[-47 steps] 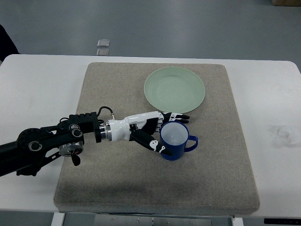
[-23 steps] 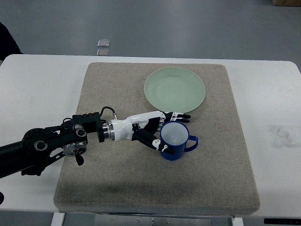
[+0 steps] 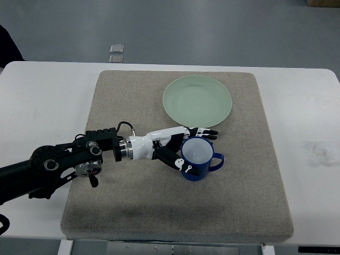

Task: Place cup left of plate with left hand
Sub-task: 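Close the left hand fingers around the blue mug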

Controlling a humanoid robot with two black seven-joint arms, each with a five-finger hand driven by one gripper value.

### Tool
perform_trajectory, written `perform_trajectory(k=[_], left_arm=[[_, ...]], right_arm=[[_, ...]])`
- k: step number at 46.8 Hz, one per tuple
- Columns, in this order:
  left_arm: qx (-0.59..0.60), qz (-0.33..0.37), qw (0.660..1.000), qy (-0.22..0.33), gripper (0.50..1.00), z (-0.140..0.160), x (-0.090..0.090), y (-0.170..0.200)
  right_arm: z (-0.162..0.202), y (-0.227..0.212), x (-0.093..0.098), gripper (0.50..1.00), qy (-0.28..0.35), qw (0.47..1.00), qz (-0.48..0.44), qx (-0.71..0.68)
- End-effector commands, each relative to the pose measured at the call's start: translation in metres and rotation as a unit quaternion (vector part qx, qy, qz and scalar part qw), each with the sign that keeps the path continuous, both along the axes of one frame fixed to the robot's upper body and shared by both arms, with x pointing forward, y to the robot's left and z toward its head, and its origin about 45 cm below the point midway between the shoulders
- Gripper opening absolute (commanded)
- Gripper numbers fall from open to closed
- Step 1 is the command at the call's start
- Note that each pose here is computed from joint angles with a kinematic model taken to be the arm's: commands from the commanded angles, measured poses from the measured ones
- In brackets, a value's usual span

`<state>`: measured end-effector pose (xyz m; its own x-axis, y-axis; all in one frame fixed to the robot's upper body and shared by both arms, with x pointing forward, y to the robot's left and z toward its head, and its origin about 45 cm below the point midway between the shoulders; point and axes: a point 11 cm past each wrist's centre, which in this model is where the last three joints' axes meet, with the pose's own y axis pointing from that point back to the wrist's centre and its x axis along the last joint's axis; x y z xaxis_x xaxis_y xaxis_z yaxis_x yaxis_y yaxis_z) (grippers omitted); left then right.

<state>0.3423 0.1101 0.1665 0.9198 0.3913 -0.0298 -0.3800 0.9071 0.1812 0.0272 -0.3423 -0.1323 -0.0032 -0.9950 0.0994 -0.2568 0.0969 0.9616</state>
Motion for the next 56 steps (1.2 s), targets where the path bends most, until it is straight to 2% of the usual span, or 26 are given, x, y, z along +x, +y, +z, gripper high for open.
perform_trajectory(k=[1, 21, 28, 41, 56], left_arm=[[0.000, 0.000, 1.000, 0.000, 0.990, -0.0002, -0.0001, -0.0001], [-0.001, -0.001, 1.000, -0.004, 0.969, 0.0033, 0.0020, -0.0015], [0.000, -0.002, 1.000, -0.003, 0.896, 0.0024, 0.0014, -0.0015], [0.000, -0.003, 1.000, -0.003, 0.894, 0.0031, 0.0019, -0.0017], [0.000, -0.004, 1.000, -0.006, 0.793, 0.0043, 0.0022, -0.0038]], right_arm=[[0.0000, 0.0000, 0.0000, 0.932, 0.000, 1.000, 0.000, 0.000], [0.0000, 0.0000, 0.0000, 0.932, 0.000, 1.000, 0.000, 0.000], [0.0000, 0.0000, 0.0000, 0.932, 0.000, 1.000, 0.000, 0.000], [0.0000, 0.0000, 0.0000, 0.932, 0.000, 1.000, 0.000, 0.000], [0.0000, 0.0000, 0.0000, 0.932, 0.000, 1.000, 0.000, 0.000]])
